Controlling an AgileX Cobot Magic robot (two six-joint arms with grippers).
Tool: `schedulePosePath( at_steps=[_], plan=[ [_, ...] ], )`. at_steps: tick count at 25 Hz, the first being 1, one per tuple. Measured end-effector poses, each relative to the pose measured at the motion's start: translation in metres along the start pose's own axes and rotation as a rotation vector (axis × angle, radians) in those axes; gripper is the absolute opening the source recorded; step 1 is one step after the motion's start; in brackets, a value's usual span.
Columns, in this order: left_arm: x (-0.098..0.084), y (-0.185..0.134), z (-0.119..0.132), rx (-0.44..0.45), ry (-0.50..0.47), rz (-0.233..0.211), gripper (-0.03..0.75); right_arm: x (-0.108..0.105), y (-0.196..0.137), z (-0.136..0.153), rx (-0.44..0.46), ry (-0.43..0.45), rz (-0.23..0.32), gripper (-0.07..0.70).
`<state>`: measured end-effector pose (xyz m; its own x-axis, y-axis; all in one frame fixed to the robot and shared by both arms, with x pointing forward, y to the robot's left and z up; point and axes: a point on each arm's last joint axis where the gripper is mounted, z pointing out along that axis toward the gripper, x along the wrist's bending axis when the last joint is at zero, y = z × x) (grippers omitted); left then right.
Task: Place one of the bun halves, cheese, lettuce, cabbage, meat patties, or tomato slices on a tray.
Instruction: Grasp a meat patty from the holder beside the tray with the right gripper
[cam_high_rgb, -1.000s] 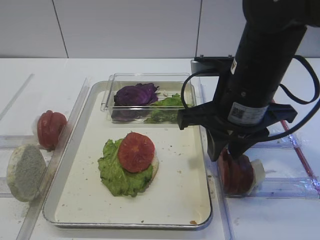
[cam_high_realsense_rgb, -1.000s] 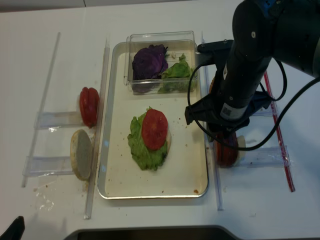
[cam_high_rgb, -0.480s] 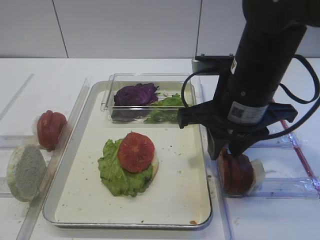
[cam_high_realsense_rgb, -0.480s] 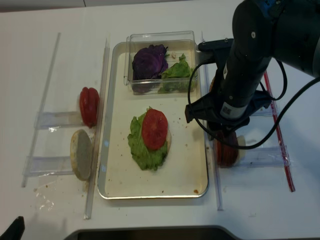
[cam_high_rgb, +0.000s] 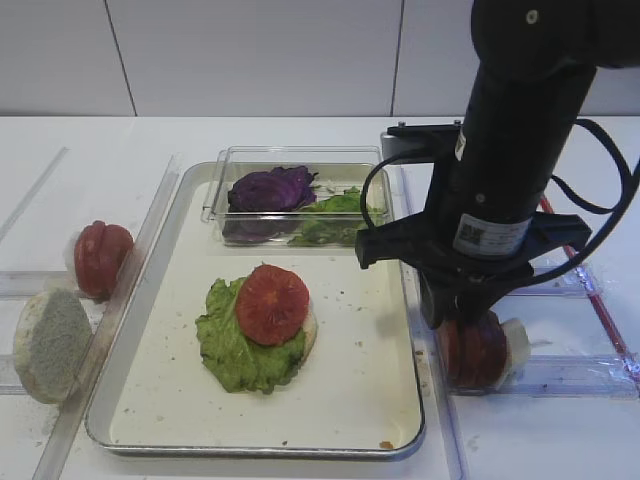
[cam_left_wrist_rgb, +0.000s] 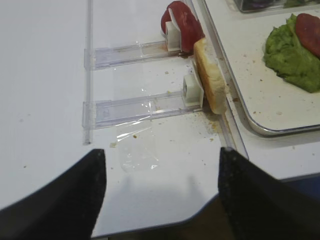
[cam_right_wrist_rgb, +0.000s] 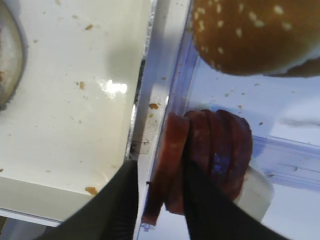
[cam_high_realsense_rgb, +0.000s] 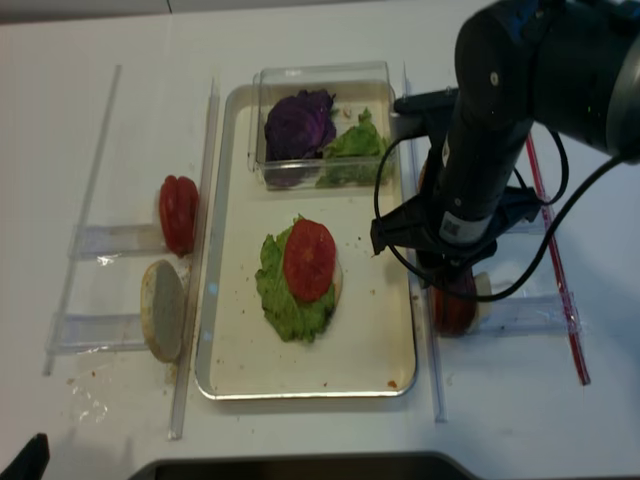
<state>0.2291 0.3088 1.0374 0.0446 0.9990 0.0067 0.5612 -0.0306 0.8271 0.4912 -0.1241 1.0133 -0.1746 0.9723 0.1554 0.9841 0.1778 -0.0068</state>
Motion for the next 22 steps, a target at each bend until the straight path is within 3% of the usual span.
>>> schedulePosePath(
  at_steps=[12,22],
  plan=[
    [0.0,0.0,0.0,0.0,0.0,0.0,0.44,-0.0015,-0.0023,0.0,0.025,-0.017,-0.01,0.095],
    [0.0,0.0,0.0,0.0,0.0,0.0,0.44,-0.0008,-0.0028,-0.0002,0.032,-0.008,-0.039,0.086]
  ],
)
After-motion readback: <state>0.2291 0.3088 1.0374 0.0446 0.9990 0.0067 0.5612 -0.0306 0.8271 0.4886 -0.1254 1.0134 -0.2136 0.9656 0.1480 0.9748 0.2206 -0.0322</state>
